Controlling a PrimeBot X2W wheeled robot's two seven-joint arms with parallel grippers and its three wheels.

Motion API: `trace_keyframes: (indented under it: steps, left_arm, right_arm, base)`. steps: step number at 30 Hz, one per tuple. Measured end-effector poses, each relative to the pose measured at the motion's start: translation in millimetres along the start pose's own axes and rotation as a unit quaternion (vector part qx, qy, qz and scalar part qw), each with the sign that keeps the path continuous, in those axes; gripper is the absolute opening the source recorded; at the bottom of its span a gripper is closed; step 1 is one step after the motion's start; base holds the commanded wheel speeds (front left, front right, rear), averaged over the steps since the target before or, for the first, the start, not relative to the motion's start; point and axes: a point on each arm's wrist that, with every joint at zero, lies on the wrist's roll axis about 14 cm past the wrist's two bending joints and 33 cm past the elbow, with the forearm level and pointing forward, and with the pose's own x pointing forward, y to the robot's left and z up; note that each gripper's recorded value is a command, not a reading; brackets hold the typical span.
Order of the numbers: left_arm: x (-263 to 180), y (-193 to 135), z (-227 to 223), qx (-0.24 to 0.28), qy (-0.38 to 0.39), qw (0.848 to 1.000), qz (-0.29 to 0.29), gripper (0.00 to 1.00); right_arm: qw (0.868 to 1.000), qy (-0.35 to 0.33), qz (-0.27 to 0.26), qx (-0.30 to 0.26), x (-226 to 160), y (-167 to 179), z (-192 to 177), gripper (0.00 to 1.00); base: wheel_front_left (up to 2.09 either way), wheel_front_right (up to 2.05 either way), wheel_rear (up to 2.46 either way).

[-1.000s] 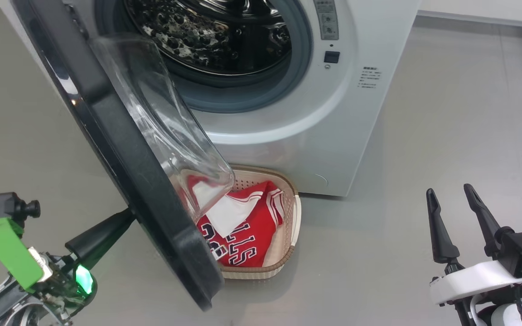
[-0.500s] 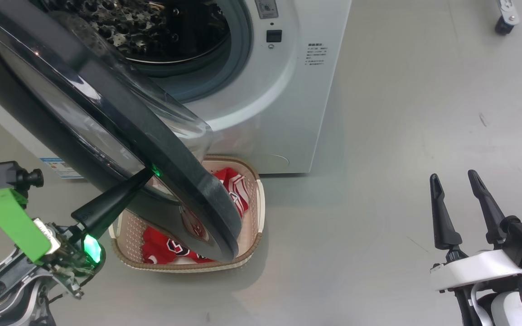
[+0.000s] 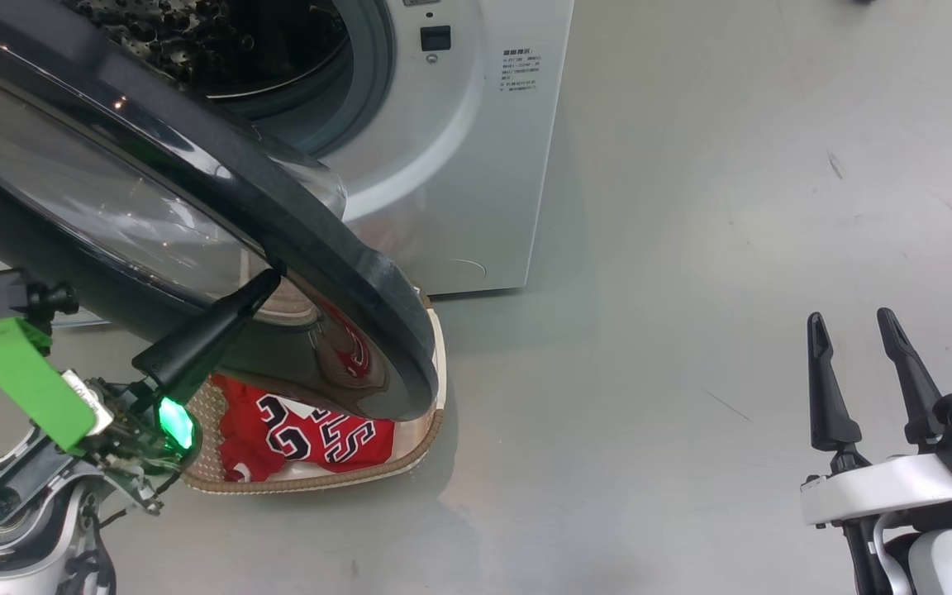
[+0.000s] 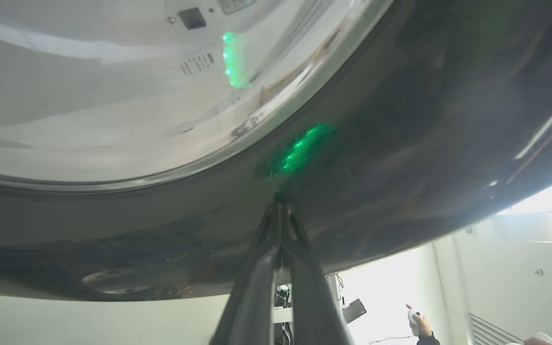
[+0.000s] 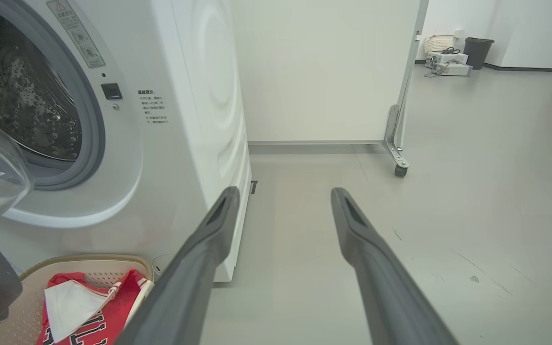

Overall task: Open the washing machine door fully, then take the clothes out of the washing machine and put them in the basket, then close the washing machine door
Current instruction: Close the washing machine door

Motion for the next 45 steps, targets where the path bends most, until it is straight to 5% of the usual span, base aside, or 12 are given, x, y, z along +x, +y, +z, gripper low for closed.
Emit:
trace_keyframes:
  steps: [15,16,17,18,19,20,26,34,39,45]
  left_arm:
    - [-36,1,24,-0.029,-0.131,0.991,-0.024,0.0]
    - [-39,-1,26,-0.033,-0.144,0.989,-0.031,0.1]
    - [-42,-4,29,-0.036,-0.157,0.986,-0.04,0.33]
    - [-44,-7,30,-0.04,-0.167,0.984,-0.047,0.57]
    - [-46,-9,30,-0.042,-0.174,0.983,-0.052,0.93]
    - [-49,-10,31,-0.043,-0.182,0.981,-0.054,1.0]
    - [-71,-23,42,-0.033,-0.249,0.965,-0.071,1.0]
    - [-99,-37,54,0.104,-0.309,0.945,-0.001,1.0]
    - [-127,-27,64,0.288,-0.311,0.894,0.145,1.0]
    - [-141,-15,56,0.421,-0.284,0.83,0.231,1.0]
  right_arm:
    - [1.0,-0.004,0.004,-0.004,2,0,0,1.0]
    - [1.0,-0.006,0.005,-0.004,3,1,1,1.0]
    - [1.0,-0.007,0.006,-0.004,3,2,1,1.0]
    - [1.0,-0.007,0.008,-0.004,3,3,2,1.0]
    - [1.0,-0.008,0.009,-0.004,3,4,2,1.0]
    - [1.0,-0.009,0.011,-0.004,3,5,3,1.0]
    - [1.0,-0.018,0.019,-0.003,3,10,8,1.0]
    - [0.999,-0.029,0.029,-0.003,1,17,15,1.0]
    - [0.999,-0.032,0.029,-0.004,0,19,17,1.0]
    - [0.999,-0.037,0.033,-0.006,-1,20,20,1.0]
  base:
    - [0.0,0.0,0.0]
    - [0.0,0.0,0.0]
    - [0.0,0.0,0.0]
    - [0.0,0.0,0.0]
    - [0.0,0.0,0.0]
    - [0.0,0.0,0.0]
    - [0.0,0.0,0.0]
    - [0.0,0.0,0.0]
    - [0.0,0.0,0.0]
    - [0.0,0.0,0.0]
